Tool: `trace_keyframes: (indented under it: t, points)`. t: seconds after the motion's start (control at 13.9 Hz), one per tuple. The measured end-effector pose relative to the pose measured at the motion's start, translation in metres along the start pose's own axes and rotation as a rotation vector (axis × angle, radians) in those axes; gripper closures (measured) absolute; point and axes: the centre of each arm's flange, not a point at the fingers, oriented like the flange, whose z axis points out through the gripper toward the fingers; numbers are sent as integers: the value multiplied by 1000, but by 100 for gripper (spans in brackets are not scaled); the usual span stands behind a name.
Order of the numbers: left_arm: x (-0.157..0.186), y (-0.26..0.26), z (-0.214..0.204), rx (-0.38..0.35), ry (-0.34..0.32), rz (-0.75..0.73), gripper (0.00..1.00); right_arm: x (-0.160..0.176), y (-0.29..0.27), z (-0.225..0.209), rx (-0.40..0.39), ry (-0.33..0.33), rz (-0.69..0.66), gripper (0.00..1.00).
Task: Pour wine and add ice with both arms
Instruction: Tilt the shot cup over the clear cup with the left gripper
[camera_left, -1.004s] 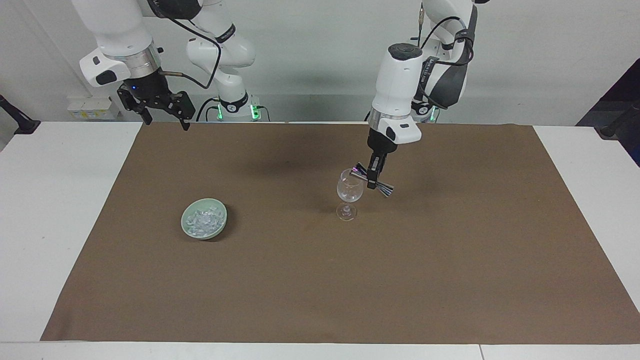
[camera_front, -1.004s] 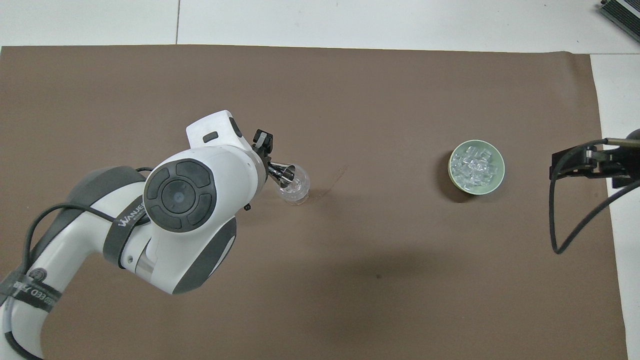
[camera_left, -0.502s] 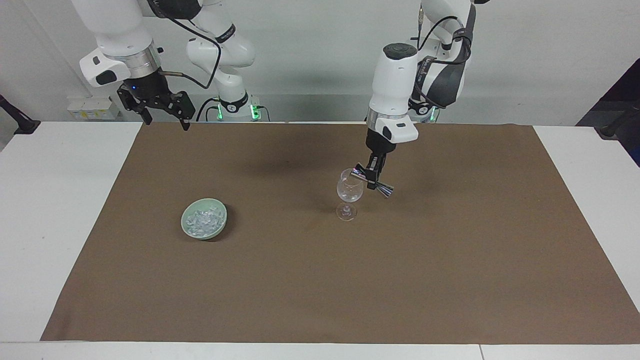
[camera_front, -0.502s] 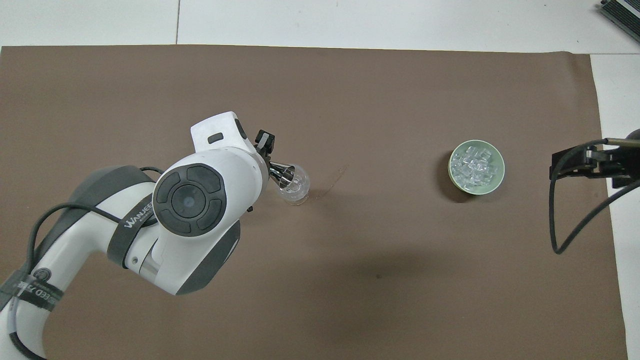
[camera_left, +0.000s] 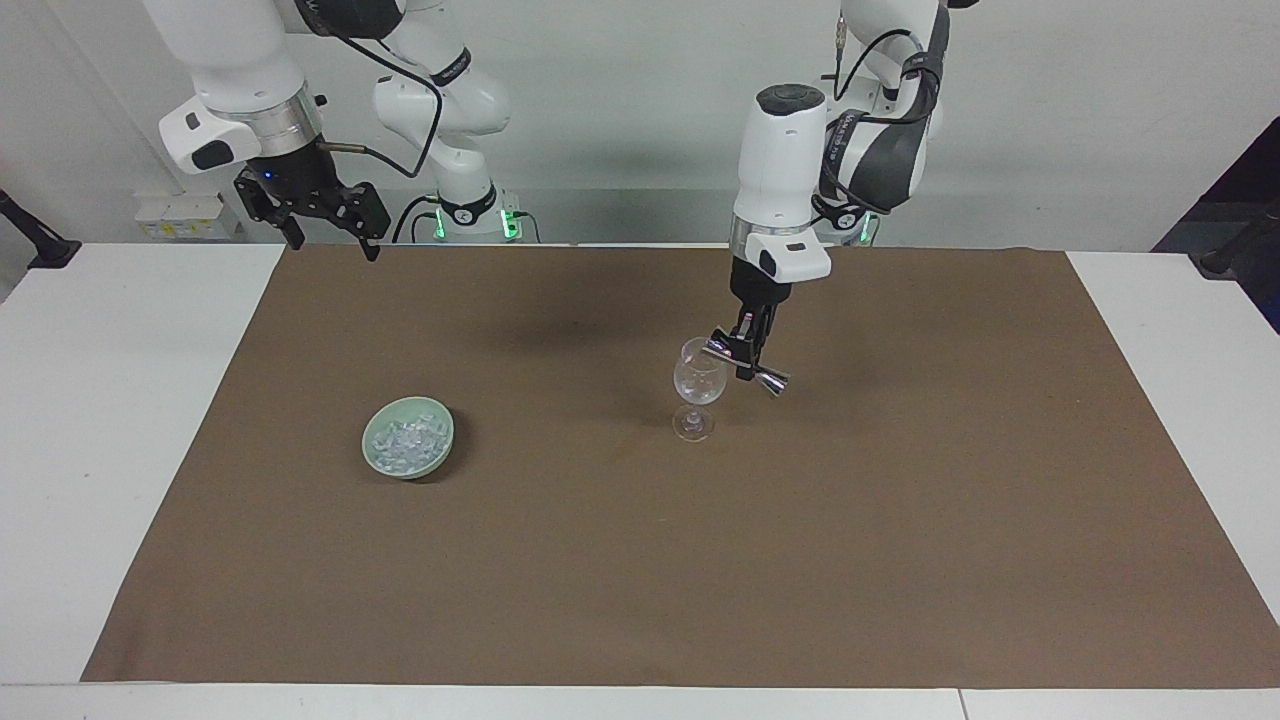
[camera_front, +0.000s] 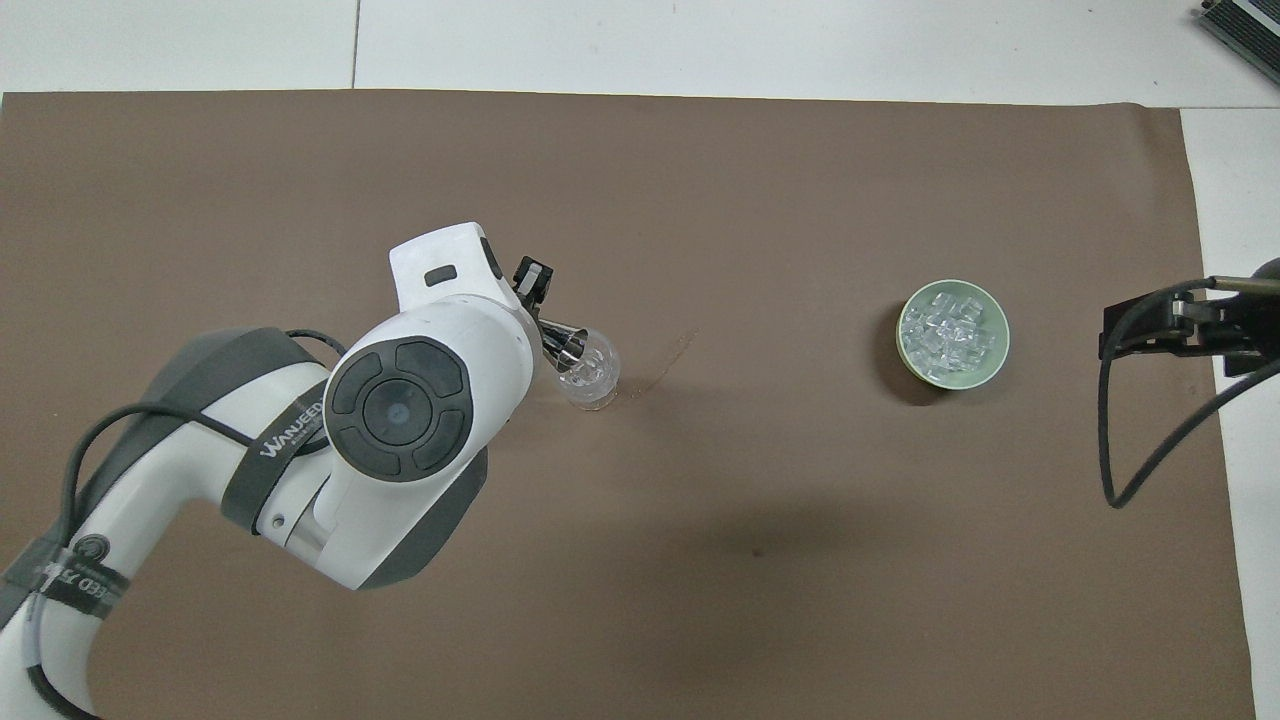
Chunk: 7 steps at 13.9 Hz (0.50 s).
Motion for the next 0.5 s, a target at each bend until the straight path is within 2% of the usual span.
trace_keyframes:
  t: [0.5]
  points:
    - [1, 5, 2, -15, 28, 27, 78, 0, 0, 0, 0, 0, 0, 0]
